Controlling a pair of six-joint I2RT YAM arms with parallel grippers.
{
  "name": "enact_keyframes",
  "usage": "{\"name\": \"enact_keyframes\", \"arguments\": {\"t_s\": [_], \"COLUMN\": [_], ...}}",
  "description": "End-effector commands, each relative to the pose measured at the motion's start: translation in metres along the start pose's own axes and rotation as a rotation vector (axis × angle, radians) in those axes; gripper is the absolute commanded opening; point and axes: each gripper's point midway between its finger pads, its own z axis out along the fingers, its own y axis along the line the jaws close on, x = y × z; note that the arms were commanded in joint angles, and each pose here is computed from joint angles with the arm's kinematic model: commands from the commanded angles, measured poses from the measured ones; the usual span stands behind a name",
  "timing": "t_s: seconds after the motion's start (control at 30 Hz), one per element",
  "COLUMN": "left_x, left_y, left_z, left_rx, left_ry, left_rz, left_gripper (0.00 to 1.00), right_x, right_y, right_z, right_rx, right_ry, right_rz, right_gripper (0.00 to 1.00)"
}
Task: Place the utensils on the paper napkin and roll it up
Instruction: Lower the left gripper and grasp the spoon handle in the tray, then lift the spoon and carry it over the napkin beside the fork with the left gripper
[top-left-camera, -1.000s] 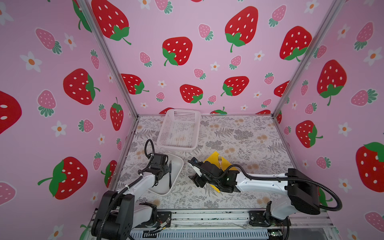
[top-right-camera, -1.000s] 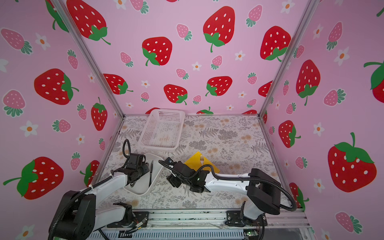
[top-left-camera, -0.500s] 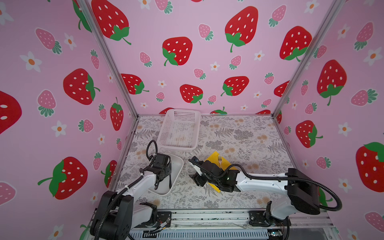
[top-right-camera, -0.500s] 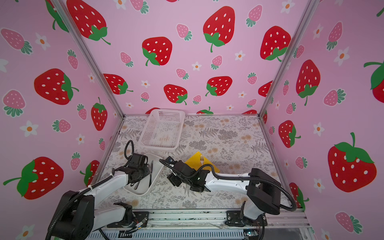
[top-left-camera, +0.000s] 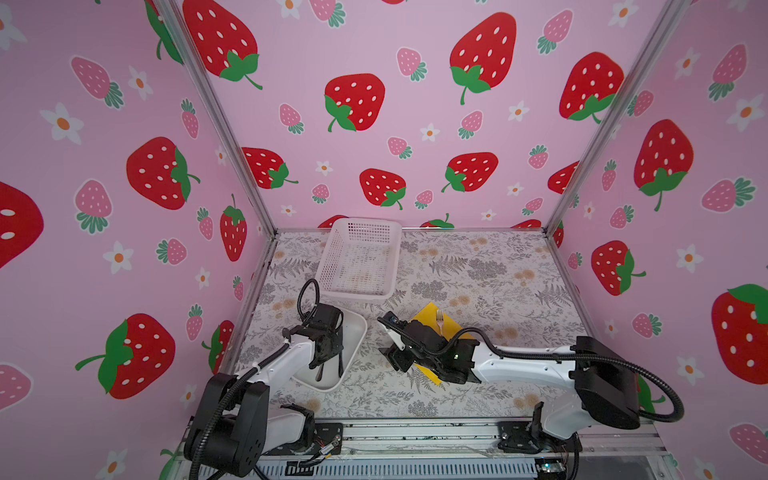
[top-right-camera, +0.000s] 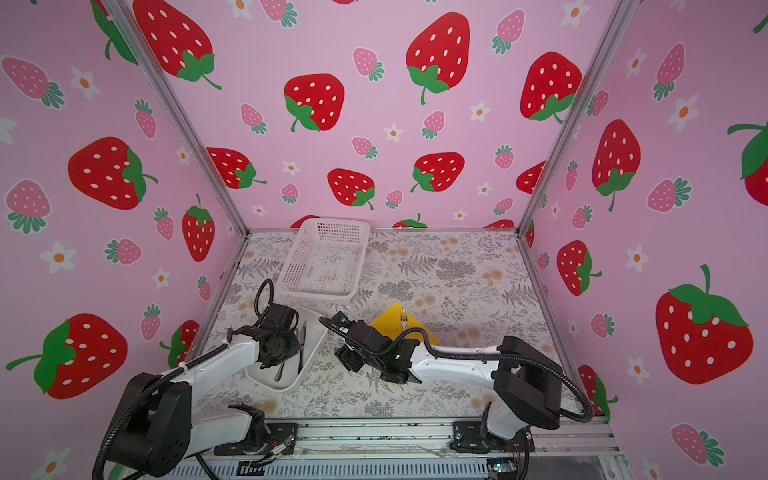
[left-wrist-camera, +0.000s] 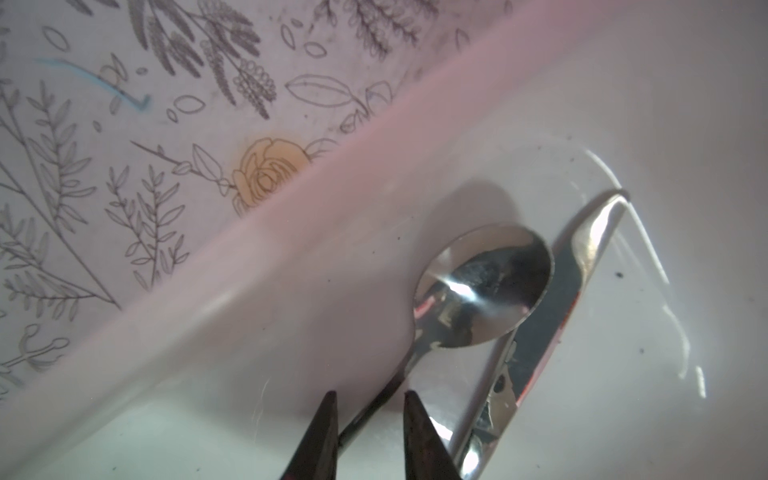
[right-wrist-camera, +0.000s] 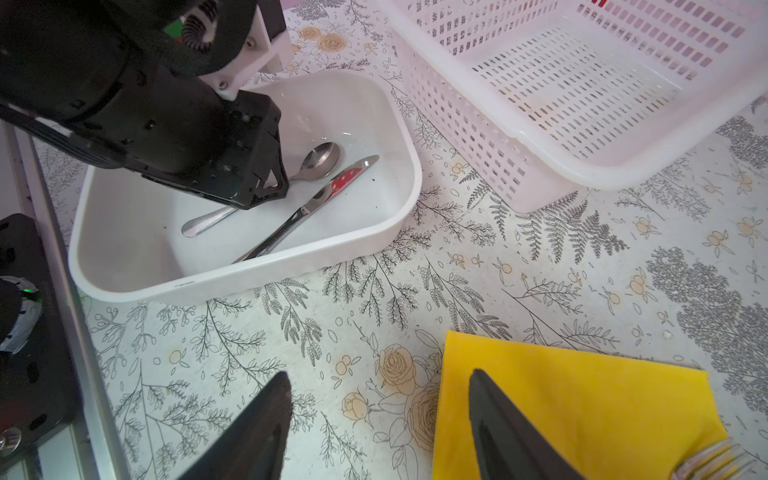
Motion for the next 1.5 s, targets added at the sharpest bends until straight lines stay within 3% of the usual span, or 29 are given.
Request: {"name": "enact_keyframes", "arguments": {"t_s": [0.0, 0.6, 0.9, 1.27, 1.47], "left_x": [0.008, 0.022, 0.019, 0.031, 0.029], "left_y": [-0.006, -0.016, -0.016, -0.018, -0.018], "left_z": [0.002, 0.000, 0.005, 0.015, 0.014], "left_rx": [0.000, -0.013, -0.041, -0.034, -0.034], "left_ry": [0.071, 0.263, 0.287, 0.370, 0.362], "left_rz": [0.072, 0.249, 0.272, 0.275, 0.274], "left_gripper": [0.23, 0.19, 0.13, 0.14, 0.07], "right_x": [-0.003, -0.003, 0.000, 0.001, 0.001], "right_y": [-0.005, -0.009, -0.012, -0.013, -0.013], "right_z": [-0.002, 0.000, -0.001, -0.001, -0.002], "right_rx": [0.020, 0.042, 0.053, 0.058, 0.059], "right_ry": [-0.006, -0.001, 0.011, 0.015, 0.014], "right_rz": [0.008, 0.025, 0.024, 0.027, 0.027], "right_gripper": [0.69, 0.69, 0.69, 0.69, 0.69]}}
